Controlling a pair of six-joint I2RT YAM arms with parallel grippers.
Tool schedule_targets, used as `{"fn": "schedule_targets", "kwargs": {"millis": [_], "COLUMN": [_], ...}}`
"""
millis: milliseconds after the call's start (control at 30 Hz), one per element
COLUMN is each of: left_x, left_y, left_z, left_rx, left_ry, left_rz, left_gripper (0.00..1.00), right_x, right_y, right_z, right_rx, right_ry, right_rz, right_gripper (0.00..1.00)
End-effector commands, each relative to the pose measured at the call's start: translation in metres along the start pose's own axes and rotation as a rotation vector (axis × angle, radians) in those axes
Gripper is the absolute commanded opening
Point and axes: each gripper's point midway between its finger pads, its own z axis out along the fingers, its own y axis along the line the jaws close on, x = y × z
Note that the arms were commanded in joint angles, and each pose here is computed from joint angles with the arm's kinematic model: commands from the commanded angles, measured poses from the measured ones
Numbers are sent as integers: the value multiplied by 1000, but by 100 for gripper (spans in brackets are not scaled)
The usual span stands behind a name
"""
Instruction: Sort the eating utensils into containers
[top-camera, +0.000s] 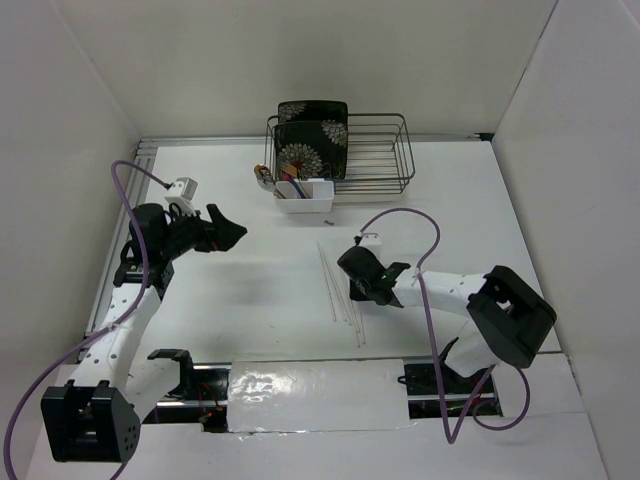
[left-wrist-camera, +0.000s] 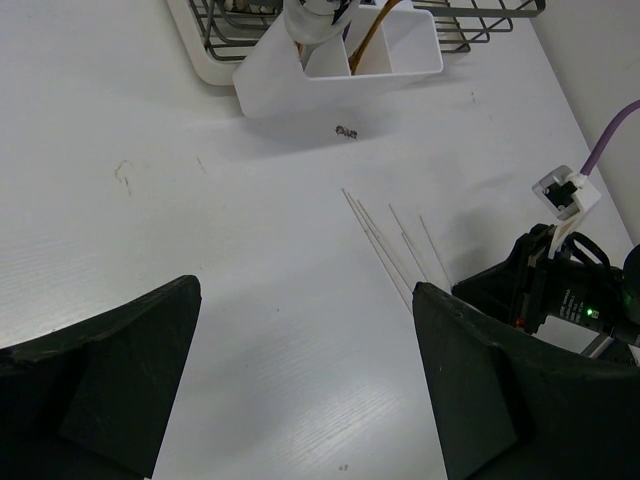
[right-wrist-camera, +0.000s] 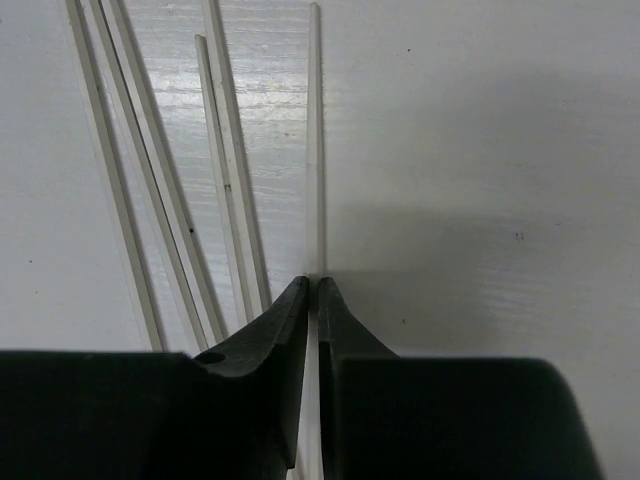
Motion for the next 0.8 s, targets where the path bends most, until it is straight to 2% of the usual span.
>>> {"fn": "schedule_targets", "kwargs": {"millis": [0, 100, 300, 400, 533, 600, 633, 767], "left_x": [-1, -1, 0, 4, 9, 16, 23, 24], "left_y": [-5, -6, -11, -20, -36, -46, -53, -86], "left_z": [-2, -2, -2, -2, -2, 1, 2, 11], "left_rx": [24, 29, 58, 120, 192, 225, 236, 368], "left_ry": [-10, -9, 4, 23, 71, 94, 121, 123], "left_rz": [25, 26, 25, 20, -55, -97, -157, -193], "left_gripper": [100, 100, 100, 100, 98, 96, 97, 96], "right_x": [78, 78, 29, -22, -72, -83, -95, -111], "right_y": [-37, -37, -10, 13, 41, 50, 64, 87], "right_z": [-1, 0, -14, -44, -77, -90, -104, -127], "right_rx": [97, 107, 42, -64, -230, -297, -383, -533], "right_ry": [257, 268, 145, 3, -139, -183, -220, -279], "right_rz": [-50, -58, -43, -20, -36, -56, -49, -82], "right_gripper": [12, 0, 0, 0, 0, 0, 0, 0]}}
